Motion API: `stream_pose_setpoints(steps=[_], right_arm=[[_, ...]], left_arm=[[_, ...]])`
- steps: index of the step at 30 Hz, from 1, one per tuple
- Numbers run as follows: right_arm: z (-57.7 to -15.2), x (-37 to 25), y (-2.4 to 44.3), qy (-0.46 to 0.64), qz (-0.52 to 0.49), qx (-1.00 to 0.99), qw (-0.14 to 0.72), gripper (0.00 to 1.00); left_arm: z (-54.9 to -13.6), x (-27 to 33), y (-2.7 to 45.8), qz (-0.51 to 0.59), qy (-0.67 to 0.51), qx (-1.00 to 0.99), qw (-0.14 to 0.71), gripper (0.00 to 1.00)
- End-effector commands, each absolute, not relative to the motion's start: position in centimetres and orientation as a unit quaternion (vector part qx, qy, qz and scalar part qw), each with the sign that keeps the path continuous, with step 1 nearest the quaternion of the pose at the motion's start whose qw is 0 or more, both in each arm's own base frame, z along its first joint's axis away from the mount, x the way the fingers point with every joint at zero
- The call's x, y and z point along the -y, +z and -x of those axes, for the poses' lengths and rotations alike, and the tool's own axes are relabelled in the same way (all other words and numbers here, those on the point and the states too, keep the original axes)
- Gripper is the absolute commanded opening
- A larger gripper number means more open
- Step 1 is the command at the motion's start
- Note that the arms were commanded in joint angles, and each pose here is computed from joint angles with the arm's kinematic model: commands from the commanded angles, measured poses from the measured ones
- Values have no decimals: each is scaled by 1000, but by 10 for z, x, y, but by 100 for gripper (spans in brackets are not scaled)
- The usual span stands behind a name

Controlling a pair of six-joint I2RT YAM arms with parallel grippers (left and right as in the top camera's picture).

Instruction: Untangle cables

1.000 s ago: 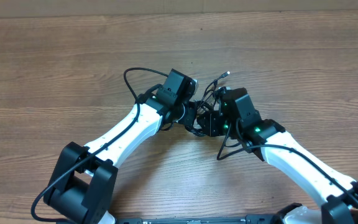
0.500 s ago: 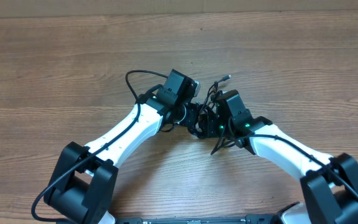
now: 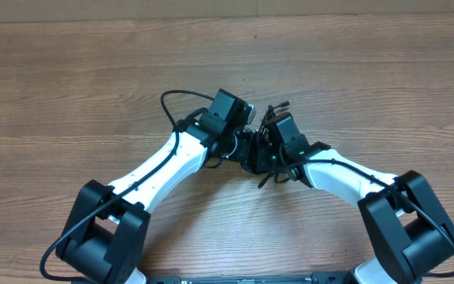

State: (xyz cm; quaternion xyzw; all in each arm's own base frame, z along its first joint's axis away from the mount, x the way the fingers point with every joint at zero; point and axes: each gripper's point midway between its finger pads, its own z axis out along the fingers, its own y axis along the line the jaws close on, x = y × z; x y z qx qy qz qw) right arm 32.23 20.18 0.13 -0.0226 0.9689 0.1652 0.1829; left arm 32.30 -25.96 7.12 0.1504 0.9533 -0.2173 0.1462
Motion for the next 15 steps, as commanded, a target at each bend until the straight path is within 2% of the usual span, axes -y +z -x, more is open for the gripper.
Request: stream_pose_setpoints(steps=[1, 5, 6, 10, 15], right_arm=[[-303, -166, -43, 90, -11, -986, 138, 34], [-297, -174, -43, 113, -6, -986, 122, 6], [-297, -175, -42, 119, -7, -986, 120, 4], [-298, -177, -36, 154, -19, -982, 104, 4], [-301, -170, -4, 226, -38, -969, 91, 4]], left_arm=[[-334, 253, 84, -140, -201, -954, 173, 4], [-341, 244, 79, -132, -172, -959, 184, 4], [-342, 242, 76, -130, -164, -960, 185, 4], [-342, 240, 63, -129, -155, -964, 173, 4], [-344, 233, 39, -117, -134, -972, 153, 4]])
